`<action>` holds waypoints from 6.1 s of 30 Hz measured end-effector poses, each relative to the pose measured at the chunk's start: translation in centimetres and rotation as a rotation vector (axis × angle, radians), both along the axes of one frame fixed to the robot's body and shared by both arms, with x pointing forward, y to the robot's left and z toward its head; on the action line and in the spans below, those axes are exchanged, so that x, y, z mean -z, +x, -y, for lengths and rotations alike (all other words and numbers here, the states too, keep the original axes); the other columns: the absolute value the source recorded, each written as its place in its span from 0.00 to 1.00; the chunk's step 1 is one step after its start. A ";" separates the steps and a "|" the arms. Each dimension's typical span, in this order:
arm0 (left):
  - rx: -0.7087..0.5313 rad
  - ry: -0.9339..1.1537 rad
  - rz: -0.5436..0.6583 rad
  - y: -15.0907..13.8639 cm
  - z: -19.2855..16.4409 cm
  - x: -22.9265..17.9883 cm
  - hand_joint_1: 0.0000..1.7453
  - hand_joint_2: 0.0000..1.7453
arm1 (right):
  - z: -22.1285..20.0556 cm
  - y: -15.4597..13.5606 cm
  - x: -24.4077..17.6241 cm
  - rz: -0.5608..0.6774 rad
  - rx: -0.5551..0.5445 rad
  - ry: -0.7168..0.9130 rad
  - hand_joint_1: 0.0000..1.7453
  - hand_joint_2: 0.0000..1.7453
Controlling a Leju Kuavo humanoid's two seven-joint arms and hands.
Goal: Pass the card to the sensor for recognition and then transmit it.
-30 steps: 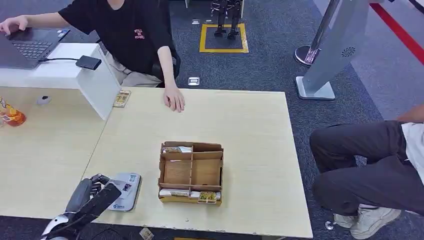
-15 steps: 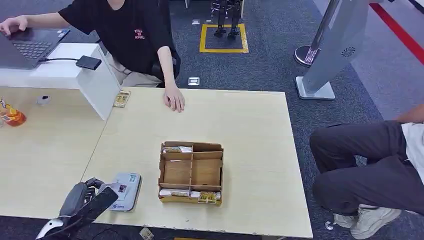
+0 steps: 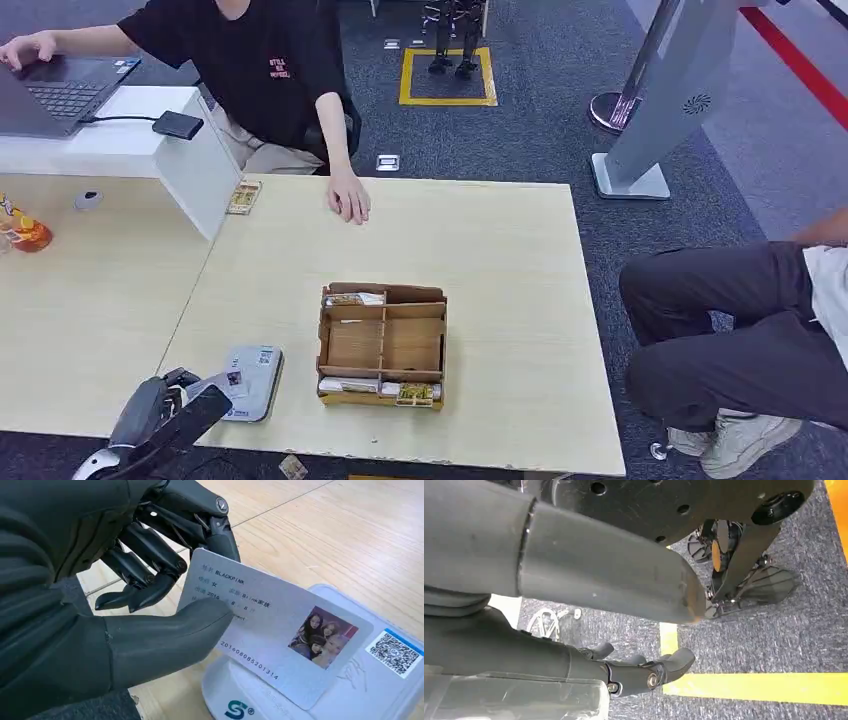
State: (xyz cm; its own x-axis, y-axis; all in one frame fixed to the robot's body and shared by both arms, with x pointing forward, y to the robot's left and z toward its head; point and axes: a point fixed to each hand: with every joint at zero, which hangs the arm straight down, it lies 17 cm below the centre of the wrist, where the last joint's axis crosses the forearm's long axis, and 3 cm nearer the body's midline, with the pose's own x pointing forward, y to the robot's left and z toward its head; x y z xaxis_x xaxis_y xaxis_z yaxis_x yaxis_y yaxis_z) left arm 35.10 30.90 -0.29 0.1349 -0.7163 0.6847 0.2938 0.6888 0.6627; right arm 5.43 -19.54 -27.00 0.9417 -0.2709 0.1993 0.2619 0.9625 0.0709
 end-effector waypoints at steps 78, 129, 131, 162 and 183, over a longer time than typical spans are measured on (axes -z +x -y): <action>-0.186 0.372 0.996 20.9 9.6 -29.1 1.00 1.00 | -2.1 3.2 -0.2 0.063 -0.236 -0.005 0.00 0.00; 0.006 -1.249 0.495 10.6 20.3 -25.6 0.00 0.00 | -0.9 2.0 0.1 0.040 -0.136 -0.039 0.00 0.00; 0.077 -1.343 0.458 8.8 21.5 -26.7 0.00 0.00 | -1.0 2.0 0.1 0.040 -0.129 -0.037 0.00 0.00; 0.486 -0.356 0.841 -5.4 26.0 -21.6 0.23 1.00 | -1.2 1.2 -0.1 0.036 0.062 0.001 0.00 0.00; 0.786 0.196 0.759 -6.0 26.8 -11.9 0.25 1.00 | -1.2 1.4 -0.1 0.037 0.052 0.008 0.00 0.00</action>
